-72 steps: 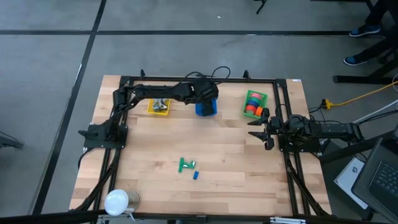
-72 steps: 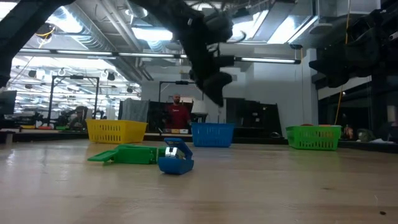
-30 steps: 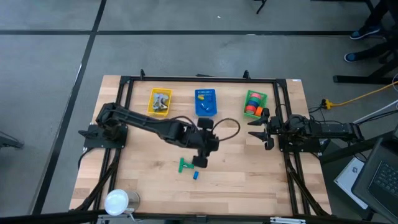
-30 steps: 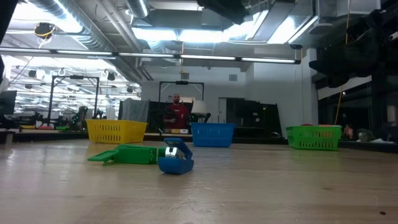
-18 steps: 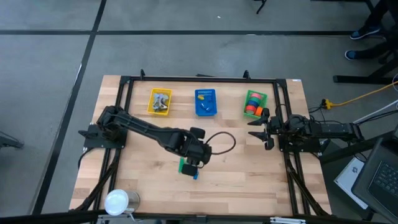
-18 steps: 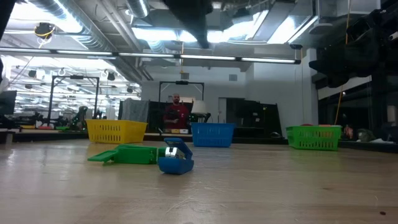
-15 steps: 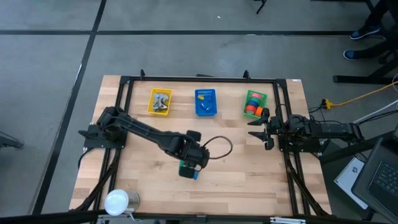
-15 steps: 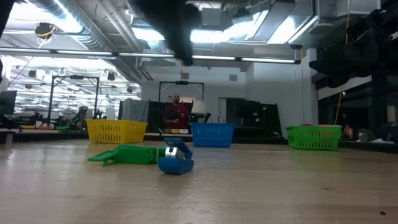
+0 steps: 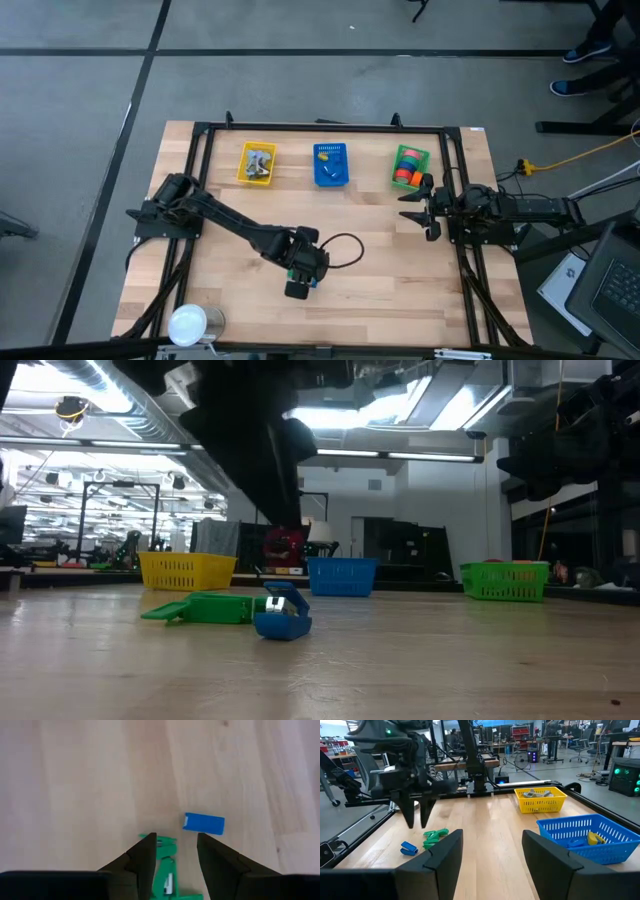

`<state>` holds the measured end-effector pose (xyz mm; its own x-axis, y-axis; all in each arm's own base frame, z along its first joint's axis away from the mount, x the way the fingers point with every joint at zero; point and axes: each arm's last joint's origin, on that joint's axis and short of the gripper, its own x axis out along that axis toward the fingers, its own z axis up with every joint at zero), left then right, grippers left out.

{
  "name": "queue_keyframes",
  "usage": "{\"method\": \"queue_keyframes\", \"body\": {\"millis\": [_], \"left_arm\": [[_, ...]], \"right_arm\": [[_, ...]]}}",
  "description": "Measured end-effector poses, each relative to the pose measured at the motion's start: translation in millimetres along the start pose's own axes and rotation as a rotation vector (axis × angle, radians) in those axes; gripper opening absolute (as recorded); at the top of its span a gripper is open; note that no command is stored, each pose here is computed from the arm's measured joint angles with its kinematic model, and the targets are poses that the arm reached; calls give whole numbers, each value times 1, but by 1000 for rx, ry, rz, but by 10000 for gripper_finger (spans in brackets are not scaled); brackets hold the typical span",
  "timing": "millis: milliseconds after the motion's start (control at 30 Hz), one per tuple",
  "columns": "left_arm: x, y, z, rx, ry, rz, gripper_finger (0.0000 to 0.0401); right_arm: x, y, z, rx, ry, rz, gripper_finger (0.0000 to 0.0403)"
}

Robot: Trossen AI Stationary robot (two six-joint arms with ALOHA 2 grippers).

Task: Pick and place Stapler, Stapler remover, tape
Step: Put the blue stapler into the blue basket

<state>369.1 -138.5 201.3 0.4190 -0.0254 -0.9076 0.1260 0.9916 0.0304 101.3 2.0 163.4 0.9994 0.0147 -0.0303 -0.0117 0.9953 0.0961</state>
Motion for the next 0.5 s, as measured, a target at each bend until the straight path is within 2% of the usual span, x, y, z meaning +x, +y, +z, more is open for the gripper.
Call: {"method": "queue_keyframes", "body": {"millis": [200,267,433,500], "left_arm": [[4,-1,3,158,-54,-57,139],[4,-1,3,275,-59,-56,139],[4,-3,4,682,-89,-65,139],[3,-3,5,795,-109,-58,139]], "right_arm": [[0,0,0,0,0,0,211],[0,0,0,0,0,0,211],[0,0,0,0,0,0,211],[0,0,0,0,0,0,211]]}}
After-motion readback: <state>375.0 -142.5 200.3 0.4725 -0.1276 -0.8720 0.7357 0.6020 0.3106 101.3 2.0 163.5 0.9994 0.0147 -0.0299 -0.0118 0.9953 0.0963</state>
